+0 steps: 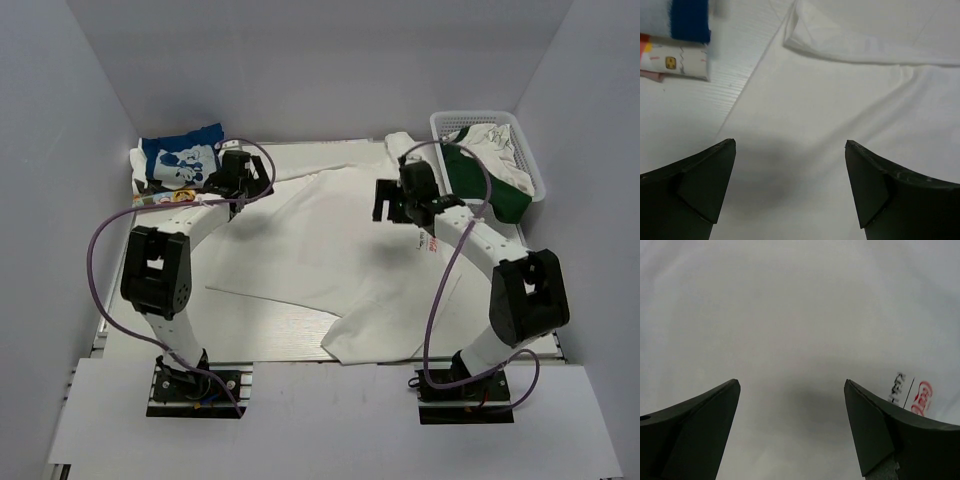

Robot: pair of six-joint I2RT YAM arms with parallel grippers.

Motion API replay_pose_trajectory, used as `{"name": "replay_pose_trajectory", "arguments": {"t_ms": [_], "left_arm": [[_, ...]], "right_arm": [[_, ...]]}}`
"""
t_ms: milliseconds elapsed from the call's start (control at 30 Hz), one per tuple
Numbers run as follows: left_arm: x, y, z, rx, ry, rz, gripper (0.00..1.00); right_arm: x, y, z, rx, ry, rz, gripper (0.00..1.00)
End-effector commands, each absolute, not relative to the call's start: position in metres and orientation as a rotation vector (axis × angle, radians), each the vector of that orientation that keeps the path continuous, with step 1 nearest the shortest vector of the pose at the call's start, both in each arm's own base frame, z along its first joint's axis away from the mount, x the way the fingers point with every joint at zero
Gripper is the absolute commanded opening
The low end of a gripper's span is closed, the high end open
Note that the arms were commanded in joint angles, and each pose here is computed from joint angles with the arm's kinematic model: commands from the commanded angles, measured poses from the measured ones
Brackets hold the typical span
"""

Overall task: Fold and stack the t-shirts
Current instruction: Flatten out the tshirt

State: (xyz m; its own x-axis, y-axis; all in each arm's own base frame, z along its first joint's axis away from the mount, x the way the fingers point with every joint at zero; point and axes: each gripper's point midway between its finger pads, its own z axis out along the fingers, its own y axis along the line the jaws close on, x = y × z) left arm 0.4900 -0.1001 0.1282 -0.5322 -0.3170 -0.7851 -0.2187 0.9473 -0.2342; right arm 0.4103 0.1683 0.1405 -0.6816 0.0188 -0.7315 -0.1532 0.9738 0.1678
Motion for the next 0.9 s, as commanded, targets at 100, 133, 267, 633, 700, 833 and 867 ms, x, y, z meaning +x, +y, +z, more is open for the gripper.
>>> {"name": "replay_pose_trajectory", "arguments": {"t_ms": [100, 133, 267, 633, 700, 833, 867], "left_arm": [[0.471, -0.111, 0.075, -0.357, 2.287, -0.166, 1.0], [0.471, -0.112, 0.075, -0.353, 2.29, -0.176, 1.0], [0.463, -0.11, 0.054, -0.354, 2.331, -0.157, 1.0], [0.441, -0.053, -0.004, -0.632, 2.457, 0.159, 1.0], [0.451, -0.063, -0.003, -0.623, 2.47, 0.106, 1.0], [0.476, -0.067, 0.004, -0.618, 2.443, 0.061, 1.0], [0.48, -0.07, 0.007, -0.614, 2.44, 0.037, 1.0]], "right_arm": [[0.344, 0.14, 0.078, 0.111, 2.47, 0.245, 0.9], [0.344, 0.134, 0.074, 0.12, 2.469, 0.207, 0.9], [0.346, 0.125, 0.048, 0.126, 2.548, 0.123, 0.9], [0.411, 0.134, 0.006, 0.145, 2.628, 0.125, 0.9], [0.424, 0.137, 0.003, 0.155, 2.624, 0.161, 0.9], [0.454, 0.143, -0.004, 0.1, 2.62, 0.172, 0.9], [0.475, 0.147, 0.015, 0.09, 2.575, 0.19, 0.9]]}}
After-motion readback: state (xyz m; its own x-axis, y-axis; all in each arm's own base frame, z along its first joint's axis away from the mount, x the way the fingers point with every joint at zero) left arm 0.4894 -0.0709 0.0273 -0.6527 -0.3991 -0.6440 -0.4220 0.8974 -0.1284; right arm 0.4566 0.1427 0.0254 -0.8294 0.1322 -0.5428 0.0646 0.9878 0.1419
